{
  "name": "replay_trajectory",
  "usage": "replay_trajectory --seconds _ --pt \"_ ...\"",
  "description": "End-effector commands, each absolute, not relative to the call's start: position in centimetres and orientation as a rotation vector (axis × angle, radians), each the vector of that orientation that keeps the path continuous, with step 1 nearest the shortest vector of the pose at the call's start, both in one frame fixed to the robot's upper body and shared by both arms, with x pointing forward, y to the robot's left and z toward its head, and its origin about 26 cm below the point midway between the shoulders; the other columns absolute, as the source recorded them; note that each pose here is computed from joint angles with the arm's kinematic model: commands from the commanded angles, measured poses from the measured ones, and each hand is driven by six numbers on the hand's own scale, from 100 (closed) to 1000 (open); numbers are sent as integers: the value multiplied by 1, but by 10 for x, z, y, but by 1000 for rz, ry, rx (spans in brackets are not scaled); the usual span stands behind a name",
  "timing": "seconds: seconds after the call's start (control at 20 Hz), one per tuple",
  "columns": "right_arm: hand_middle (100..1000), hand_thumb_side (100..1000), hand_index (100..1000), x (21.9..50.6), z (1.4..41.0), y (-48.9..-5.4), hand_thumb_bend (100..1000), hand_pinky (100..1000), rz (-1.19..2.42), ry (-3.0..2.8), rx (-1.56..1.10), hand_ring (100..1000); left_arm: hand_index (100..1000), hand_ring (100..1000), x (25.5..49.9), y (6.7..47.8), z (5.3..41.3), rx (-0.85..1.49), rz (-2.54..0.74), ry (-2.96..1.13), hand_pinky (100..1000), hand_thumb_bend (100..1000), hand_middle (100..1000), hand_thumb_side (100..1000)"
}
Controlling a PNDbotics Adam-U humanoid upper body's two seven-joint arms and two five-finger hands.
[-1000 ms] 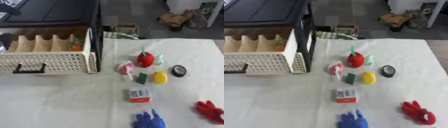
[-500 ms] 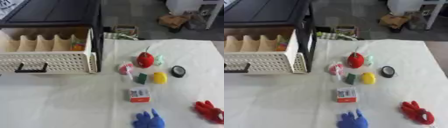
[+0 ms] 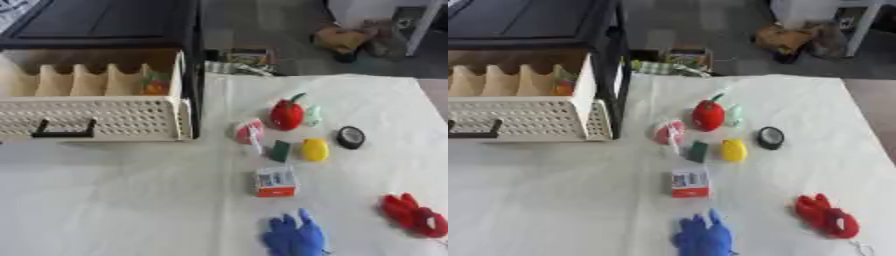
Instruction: Pick up objects from table and place into drawer.
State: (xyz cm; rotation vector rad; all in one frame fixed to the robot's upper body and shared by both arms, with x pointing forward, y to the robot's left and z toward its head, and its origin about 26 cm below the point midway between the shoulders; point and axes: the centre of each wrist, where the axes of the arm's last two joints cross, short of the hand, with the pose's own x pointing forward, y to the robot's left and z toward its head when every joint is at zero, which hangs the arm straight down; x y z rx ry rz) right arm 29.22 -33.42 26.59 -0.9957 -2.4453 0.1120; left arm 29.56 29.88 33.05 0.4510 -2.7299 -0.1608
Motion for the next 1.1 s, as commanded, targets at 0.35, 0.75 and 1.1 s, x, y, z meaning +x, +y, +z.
replay_trajectory --seconds 0.35,0.75,1.1 --pt "696 852 837 288 308 -329 100 807 316 -2490 -1146 619 921 265 303 281 291 463 -56 -2705 450 100 436 542" --pt "736 888 845 282 332 -331 100 817 594 -2313 -1345 643 919 399 307 264 258 430 0 -2595 585 100 520 536" --pt "784 882 863 277 340 -334 156 839 961 -2090 -1350 704 908 390 307 259 247 406 3 -2545 587 100 518 522"
